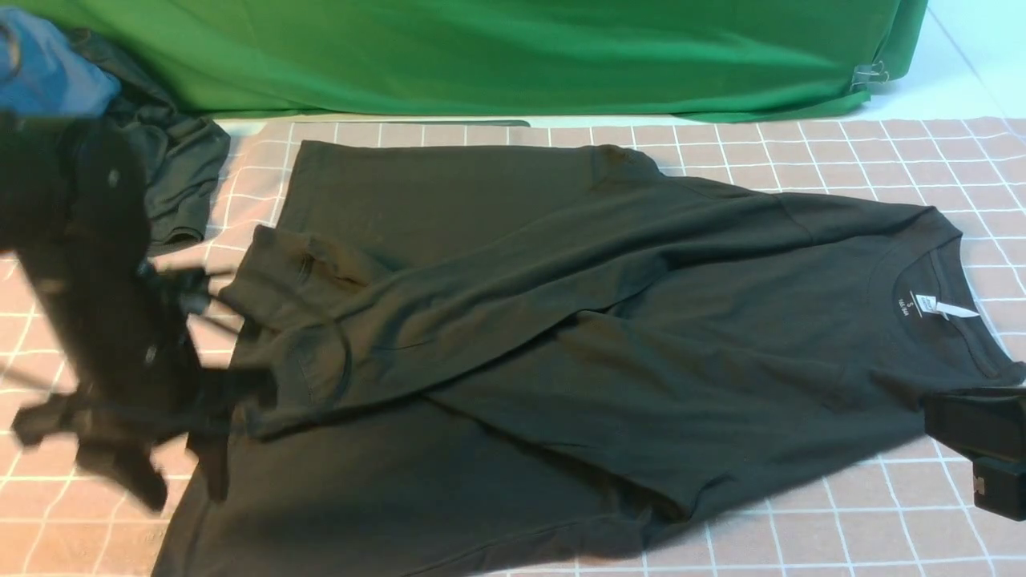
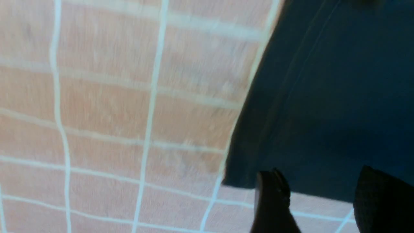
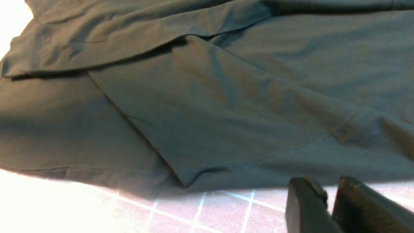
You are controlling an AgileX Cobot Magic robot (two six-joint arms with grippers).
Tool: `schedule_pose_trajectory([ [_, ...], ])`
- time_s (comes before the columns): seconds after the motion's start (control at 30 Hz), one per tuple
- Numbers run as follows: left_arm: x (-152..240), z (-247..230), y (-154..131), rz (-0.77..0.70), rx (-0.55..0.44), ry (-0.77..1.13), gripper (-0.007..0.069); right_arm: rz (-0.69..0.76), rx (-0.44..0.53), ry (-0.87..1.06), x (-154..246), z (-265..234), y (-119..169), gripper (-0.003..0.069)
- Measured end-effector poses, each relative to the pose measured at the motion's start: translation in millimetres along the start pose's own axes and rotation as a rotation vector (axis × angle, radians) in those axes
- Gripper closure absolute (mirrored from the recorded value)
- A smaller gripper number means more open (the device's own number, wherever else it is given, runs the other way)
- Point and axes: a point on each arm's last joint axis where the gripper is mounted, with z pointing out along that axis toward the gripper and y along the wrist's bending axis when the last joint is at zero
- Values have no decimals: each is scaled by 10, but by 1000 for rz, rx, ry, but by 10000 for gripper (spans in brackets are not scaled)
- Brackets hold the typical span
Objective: Fold a long-sleeved shirt over a pink coffee tablecloth.
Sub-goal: 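Grasp the near edge of the shirt at its hem and shoulder corners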
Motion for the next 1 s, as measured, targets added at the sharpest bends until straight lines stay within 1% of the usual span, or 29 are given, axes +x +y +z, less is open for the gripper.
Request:
schedule_pose_trajectory([
  [0.2, 304, 236, 100, -18, 37, -123, 272, 0, 0, 1, 1, 0, 0, 475],
  [0.3, 366, 339, 126, -14, 47, -174, 271, 0, 0, 0, 0, 0, 0, 473],
  [0.43, 416, 486, 165, -17, 35, -210, 258, 0, 0, 0, 0, 0, 0, 468],
  [0.63, 433, 534, 232, -92, -17, -235, 137, 0, 0, 0, 0, 0, 0, 463],
  [0.77, 431, 533, 226, -112, -6, -241, 87, -7, 0, 0, 0, 0, 0, 463],
  [0.93, 435, 537, 185, -122, 41, -236, 97, -7, 0, 0, 0, 0, 0, 463],
  [1.0, 434, 543, 167, -95, 56, -232, 158, -7, 0, 0, 0, 0, 0, 463],
])
